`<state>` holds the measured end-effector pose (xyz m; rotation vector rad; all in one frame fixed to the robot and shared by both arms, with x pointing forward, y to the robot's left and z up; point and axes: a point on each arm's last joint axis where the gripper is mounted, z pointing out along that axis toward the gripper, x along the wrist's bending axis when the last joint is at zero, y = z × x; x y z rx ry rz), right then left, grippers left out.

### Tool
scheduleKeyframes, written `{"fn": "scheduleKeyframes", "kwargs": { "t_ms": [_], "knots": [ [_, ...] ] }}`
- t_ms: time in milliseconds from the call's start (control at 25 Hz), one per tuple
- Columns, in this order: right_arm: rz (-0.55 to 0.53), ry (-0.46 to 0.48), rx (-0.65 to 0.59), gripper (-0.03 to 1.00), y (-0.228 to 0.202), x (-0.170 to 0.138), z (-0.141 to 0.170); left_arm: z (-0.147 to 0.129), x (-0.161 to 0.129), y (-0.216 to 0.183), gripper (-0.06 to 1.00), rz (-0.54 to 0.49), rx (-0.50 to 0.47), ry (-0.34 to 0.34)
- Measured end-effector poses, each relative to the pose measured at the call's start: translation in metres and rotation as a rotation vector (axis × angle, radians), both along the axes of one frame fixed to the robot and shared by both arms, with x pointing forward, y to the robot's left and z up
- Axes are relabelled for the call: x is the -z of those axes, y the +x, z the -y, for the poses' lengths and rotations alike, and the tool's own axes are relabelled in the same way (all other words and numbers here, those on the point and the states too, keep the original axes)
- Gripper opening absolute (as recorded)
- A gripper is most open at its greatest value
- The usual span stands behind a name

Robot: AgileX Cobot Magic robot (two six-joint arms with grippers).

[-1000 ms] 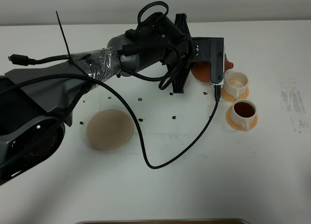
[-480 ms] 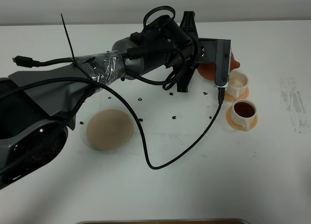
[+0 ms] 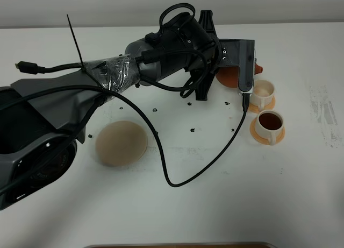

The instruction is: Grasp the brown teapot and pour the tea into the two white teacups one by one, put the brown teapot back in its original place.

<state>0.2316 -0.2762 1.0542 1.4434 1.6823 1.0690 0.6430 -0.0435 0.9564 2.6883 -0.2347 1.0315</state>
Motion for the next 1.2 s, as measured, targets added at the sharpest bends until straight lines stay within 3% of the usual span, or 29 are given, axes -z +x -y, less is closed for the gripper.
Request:
{"fn": "scheduleKeyframes", "kwargs": {
  "t_ms": [280, 1200],
  "knots": [
    [0.0, 0.0, 0.0, 0.23, 0.0, 0.0, 0.0, 0.002, 0.01, 0.0, 0.13, 0.007, 0.011, 0.038],
    [0.0, 0.0, 0.0, 0.23, 0.0, 0.0, 0.0, 0.015, 0.004, -0.007, 0.13, 0.16, 0.101, 0.173]
  ]
}}
